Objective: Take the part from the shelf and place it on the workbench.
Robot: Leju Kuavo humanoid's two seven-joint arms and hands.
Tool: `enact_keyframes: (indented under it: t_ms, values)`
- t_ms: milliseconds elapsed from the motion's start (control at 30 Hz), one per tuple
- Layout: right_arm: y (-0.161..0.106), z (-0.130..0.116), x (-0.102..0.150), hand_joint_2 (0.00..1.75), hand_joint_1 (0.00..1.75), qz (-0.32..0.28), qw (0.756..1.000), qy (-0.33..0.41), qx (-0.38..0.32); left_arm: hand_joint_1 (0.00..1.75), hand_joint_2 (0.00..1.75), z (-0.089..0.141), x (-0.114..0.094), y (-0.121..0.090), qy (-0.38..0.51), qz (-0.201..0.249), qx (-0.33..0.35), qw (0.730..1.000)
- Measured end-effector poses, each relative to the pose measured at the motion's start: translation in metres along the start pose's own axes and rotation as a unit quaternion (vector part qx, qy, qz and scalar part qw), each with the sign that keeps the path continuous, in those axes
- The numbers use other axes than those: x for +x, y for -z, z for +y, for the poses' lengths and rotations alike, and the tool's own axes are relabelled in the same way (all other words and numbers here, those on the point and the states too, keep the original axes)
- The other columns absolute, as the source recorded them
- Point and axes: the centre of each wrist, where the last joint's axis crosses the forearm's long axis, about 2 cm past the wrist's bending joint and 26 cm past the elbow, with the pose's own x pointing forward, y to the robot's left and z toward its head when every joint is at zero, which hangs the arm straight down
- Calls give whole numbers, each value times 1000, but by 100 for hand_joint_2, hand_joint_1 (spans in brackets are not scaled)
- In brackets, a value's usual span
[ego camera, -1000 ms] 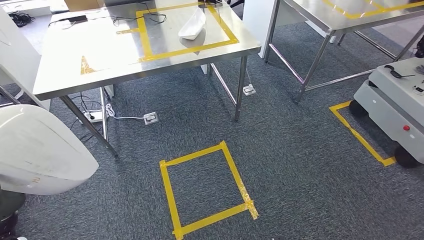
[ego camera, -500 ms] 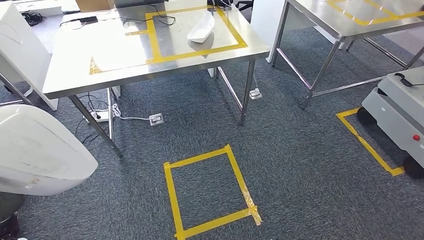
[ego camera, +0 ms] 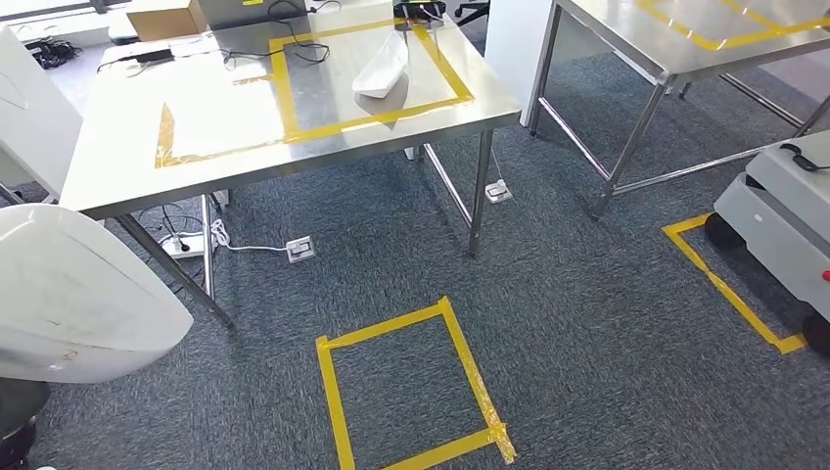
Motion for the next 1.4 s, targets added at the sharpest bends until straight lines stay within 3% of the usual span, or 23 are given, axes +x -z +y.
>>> enact_keyframes:
  t_ms: [767, 1100, 1267, 1400]
  values:
    - [0, 1, -1, 175, 0, 3, 1000, 8, 0, 175, 175, 6, -2, 7, 3, -5, -11, 1000]
    - [0, 2, -4, 175, 0, 7, 1000, 12, 0, 175, 175, 7, -5, 0, 1, 9, -3, 1000]
    - [1, 4, 9, 175, 0, -4, 1000, 11, 2, 175, 175, 6, -2, 10, 5, -5, -12, 1000]
    - [1, 3, 5, 175, 0, 2, 1000, 12, -1, 175, 175, 6, -3, 8, 4, -1, -11, 1000]
